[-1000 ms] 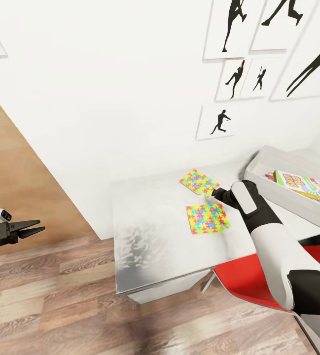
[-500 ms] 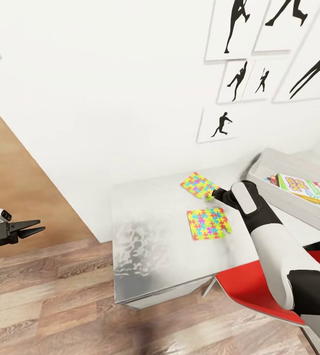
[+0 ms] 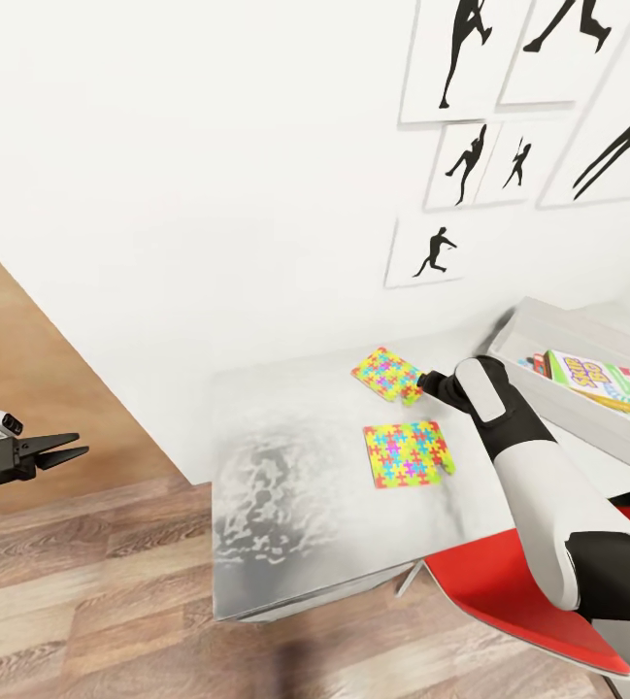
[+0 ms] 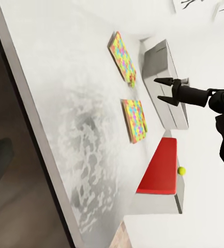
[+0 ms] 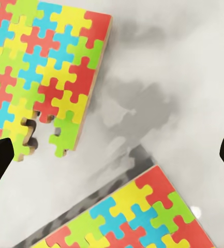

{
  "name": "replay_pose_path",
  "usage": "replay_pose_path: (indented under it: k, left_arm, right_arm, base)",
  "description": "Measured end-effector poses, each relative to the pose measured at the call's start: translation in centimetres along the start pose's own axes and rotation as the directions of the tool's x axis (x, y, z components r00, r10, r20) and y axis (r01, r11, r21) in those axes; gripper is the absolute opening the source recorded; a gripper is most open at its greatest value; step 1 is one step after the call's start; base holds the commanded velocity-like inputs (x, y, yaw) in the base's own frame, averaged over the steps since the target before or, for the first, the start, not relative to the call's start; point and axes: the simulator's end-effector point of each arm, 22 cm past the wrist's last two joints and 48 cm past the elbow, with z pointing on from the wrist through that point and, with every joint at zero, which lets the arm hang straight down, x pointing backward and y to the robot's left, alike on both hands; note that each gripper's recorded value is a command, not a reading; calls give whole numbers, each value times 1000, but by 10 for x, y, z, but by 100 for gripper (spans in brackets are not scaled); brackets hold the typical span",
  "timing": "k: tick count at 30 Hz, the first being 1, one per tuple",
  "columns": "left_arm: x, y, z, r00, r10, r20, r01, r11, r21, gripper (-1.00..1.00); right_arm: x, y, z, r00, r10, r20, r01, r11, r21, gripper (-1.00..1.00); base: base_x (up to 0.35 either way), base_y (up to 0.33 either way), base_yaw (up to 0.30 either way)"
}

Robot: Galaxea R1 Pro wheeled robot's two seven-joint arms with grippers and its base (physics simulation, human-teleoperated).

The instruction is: Put all the toys in the child's room - the three board games (two on the bed and one on the table), the two jigsaw puzzles on the table, and the tennis ball on the table - inside the toy box on the table in the child's room.

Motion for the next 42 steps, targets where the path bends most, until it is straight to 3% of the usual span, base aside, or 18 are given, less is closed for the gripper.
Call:
replay_pose_path:
  k: [42]
  left_arm:
    - [13, 26, 9, 999, -46, -23, 45, 999, -19, 100]
  right_arm:
    - [23, -22, 34, 999, -2, -44, 4, 999, 46, 100]
  base:
    - [1, 0, 0]
